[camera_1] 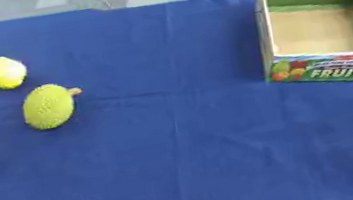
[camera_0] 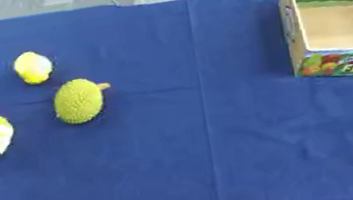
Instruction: Pick up the objects with one hand, pass them to the other hand, and then place them into the box on the other side of the table.
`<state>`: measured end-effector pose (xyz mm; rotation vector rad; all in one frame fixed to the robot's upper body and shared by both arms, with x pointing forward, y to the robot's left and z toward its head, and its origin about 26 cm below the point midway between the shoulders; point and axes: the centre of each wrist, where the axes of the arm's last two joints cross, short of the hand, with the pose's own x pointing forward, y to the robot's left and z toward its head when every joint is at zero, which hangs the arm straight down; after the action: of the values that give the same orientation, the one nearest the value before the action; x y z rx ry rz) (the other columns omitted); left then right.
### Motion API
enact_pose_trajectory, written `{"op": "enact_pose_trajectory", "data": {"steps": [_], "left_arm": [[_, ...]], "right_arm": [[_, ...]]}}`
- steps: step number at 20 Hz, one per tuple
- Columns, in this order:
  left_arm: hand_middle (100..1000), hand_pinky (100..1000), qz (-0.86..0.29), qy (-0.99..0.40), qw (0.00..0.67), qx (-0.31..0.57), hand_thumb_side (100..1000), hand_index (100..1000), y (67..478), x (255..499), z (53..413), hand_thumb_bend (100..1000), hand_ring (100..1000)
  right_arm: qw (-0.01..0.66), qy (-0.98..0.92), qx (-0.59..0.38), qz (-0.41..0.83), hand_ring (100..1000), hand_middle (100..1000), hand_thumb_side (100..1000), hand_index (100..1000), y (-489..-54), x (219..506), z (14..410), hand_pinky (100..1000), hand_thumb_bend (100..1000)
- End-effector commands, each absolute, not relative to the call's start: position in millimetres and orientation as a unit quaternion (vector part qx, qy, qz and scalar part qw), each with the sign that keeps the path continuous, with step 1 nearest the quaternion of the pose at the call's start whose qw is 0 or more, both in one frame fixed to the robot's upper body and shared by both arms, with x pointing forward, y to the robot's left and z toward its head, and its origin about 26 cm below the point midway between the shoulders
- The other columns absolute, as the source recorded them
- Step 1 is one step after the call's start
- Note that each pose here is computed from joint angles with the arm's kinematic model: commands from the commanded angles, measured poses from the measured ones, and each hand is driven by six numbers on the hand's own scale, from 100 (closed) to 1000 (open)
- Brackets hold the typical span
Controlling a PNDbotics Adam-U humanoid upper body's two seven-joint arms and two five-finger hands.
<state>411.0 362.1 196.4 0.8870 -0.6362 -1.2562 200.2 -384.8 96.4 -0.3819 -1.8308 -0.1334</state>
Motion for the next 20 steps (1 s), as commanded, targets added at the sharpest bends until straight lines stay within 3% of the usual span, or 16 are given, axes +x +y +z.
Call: {"op": "enact_pose_trajectory", "data": {"steps": [1, 13, 20], "left_arm": [[633, 743, -0.562, -0.275, 0.664, 0.41, 100, 702, 363.6, 410.9, 203.3, 603, 701], [533, 628, -0.544, -0.292, 0.641, 0.457, 100, 606, 360.5, 405.1, 211.9, 398, 581], [489, 553, -0.512, -0.324, 0.614, 0.507, 100, 554, 358.2, 397.5, 224.9, 432, 523]], "right_arm": [[0.585, -0.792, -0.166, -0.05, 938, 965, 807, 969, -384.4, 200.4, 103.6, 713, 100], [0.587, -0.791, -0.163, -0.051, 938, 966, 816, 971, -384.2, 200.5, 103.6, 713, 100], [0.588, -0.791, -0.162, -0.05, 937, 966, 816, 971, -384.5, 200.4, 103.7, 714, 100]]}}
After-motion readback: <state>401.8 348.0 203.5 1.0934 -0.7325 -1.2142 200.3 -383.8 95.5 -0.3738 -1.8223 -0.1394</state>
